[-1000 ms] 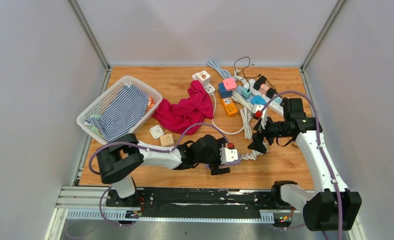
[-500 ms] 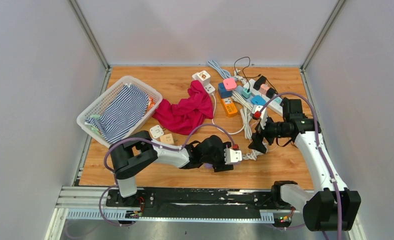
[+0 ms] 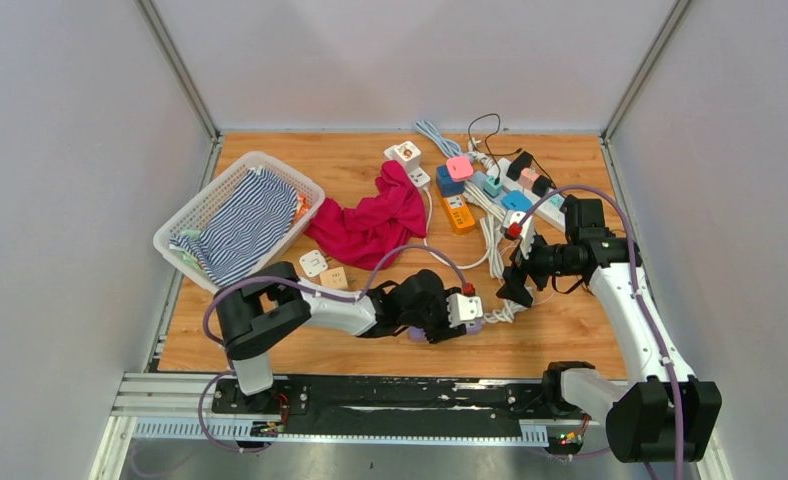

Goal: Pull the plug off the socket
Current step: Pick up the socket from the center of the board.

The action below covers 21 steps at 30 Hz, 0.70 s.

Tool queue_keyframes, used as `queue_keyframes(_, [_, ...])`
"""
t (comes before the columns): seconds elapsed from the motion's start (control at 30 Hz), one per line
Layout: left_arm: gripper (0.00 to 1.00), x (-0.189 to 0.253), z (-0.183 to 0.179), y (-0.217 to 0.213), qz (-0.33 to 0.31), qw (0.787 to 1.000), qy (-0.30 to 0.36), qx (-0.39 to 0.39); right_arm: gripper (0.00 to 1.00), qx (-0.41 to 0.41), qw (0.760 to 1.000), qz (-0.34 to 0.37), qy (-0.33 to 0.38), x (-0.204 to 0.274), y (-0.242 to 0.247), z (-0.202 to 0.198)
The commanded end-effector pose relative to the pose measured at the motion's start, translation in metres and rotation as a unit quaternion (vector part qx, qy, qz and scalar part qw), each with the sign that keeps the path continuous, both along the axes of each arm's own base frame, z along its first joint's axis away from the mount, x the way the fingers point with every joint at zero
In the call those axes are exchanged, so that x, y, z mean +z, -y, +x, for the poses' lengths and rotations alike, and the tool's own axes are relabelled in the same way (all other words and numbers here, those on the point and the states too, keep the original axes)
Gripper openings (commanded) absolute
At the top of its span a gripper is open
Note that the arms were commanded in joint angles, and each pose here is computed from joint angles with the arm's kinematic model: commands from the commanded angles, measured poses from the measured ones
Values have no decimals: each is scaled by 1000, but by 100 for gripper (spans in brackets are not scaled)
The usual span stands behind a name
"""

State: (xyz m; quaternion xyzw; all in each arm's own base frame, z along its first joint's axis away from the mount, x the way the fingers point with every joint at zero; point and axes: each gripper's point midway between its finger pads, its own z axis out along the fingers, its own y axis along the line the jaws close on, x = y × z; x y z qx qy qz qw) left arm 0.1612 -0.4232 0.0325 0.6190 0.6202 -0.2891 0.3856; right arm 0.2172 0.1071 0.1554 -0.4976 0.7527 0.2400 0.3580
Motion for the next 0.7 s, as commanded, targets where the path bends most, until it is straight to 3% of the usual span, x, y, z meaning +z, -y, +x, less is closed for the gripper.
queue_keyframes(0.0, [0,37,-13,-6,-47,999,-18,0,97,-12,1000,-9,4,-2,6,1])
queue_keyframes(0.4, [0,144,-30,-46,-178,984,-4,30,97,-27,999,-12,16,3,9,5])
queue_keyframes(0.67, [0,190,-14,-78,-246,962,18,114,97,-60,998,-10,25,7,21,12])
